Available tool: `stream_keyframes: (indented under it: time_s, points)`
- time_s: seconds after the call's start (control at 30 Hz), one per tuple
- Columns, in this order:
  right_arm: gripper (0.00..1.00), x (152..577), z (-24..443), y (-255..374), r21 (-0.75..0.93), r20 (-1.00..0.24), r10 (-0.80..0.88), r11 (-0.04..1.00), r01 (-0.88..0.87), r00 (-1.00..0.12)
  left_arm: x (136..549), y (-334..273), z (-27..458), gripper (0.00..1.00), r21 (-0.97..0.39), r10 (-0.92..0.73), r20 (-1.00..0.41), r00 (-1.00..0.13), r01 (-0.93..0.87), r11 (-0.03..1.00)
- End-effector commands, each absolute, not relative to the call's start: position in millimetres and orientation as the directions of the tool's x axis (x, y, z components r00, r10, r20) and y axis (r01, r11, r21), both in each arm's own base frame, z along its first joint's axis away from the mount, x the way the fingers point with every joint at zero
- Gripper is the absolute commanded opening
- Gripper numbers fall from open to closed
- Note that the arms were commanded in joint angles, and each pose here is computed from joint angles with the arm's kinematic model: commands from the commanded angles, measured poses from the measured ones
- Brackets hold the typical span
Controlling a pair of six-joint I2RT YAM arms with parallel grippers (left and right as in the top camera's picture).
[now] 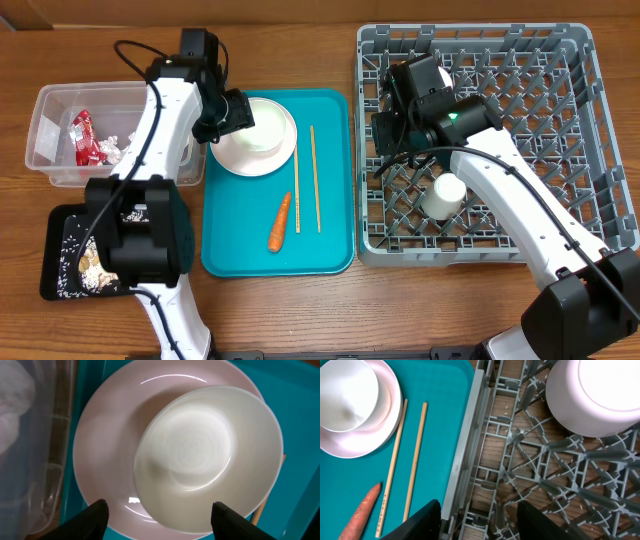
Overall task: Sort waste into correct bins and load items into the dishwasher
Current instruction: 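Move the left gripper to the second pink bowl on the plate and grasp it, then lift the second pink bowl and hand it to the right gripper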
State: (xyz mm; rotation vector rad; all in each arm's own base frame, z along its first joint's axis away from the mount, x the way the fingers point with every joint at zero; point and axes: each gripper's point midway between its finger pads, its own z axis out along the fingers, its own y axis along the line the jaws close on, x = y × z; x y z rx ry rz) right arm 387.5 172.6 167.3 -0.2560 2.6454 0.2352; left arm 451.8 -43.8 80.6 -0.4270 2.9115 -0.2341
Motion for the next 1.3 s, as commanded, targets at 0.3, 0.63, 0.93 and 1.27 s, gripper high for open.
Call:
stream_keyframes:
  time_s: [0.3, 0.63, 0.93, 1.27]
  points:
    - [0.52, 390, 178, 170, 0.119, -0.494, -0.127, 0.970, -0.212, -0.860, 455, -42, 46, 0.08, -0.174, -0.312, -0.094, -0.945, -0.293, 0.940]
    - [0.56, 390, 178, 170, 0.119, -0.496, -0.126, 0.970, -0.211, -0.859, 458, -35, 79, 0.04, -0.183, -0.325, -0.130, -0.937, -0.300, 0.936]
    - [0.63, 380, 204, 208, 0.313, -0.497, -0.132, 0.894, -0.319, -0.858, 447, -47, 131, 0.04, -0.203, -0.302, -0.178, -0.936, -0.265, 0.943]
    - [0.75, 357, 223, 243, 0.509, -0.466, -0.160, 0.756, -0.412, -0.870, 408, -92, 176, 0.04, -0.206, -0.186, -0.191, -0.964, -0.146, 0.968]
